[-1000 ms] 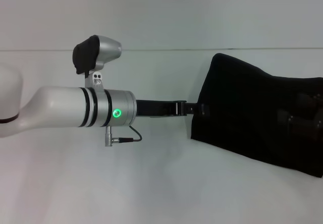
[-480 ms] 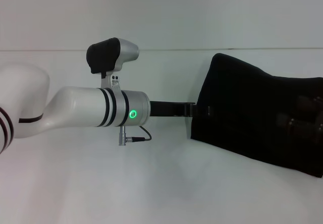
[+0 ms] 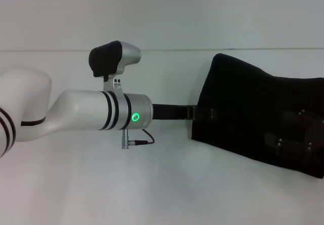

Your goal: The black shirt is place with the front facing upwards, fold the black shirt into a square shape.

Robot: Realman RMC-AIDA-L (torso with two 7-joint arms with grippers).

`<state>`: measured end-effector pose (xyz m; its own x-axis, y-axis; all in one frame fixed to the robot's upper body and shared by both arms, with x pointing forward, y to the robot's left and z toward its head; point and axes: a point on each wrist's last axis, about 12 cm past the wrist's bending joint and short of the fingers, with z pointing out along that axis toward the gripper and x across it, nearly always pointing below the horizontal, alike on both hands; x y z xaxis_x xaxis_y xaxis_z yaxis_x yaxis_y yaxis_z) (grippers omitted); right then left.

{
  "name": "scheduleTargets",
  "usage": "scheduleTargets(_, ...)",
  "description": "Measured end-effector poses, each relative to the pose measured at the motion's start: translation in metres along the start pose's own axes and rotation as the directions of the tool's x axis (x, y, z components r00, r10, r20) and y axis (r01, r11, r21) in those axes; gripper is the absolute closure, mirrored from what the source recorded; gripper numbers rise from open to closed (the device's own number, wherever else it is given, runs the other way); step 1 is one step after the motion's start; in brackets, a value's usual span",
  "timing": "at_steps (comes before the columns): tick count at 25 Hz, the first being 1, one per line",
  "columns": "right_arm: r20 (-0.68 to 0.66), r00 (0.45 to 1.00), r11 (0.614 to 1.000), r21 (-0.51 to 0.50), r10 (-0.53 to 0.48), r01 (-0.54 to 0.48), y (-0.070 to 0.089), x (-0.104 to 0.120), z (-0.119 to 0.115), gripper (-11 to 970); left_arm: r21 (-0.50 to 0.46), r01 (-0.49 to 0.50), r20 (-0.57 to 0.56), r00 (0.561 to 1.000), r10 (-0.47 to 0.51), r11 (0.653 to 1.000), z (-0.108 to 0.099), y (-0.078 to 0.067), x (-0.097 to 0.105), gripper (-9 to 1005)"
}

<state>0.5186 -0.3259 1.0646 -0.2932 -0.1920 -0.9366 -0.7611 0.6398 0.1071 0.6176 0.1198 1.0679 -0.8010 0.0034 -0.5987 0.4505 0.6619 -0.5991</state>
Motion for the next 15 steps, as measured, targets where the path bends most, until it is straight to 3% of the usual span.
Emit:
scheduleTargets(10,-0.019,1.000,1.000,-0.027,-0.004,0.003,0.0026,0.0012,0.0063,53,-0.027,0.011,0.051,0.999,-0.010,1.000,0.0016,0.0055,0.0029,236)
scheduleTargets(15,-0.019,1.000,1.000,-0.031,-0.006,0.005,0.0026,0.0003,0.0074,52,-0.041,-0.020,0.021,1.000,0.020,0.999,0.0048,0.0040,0.0055,236)
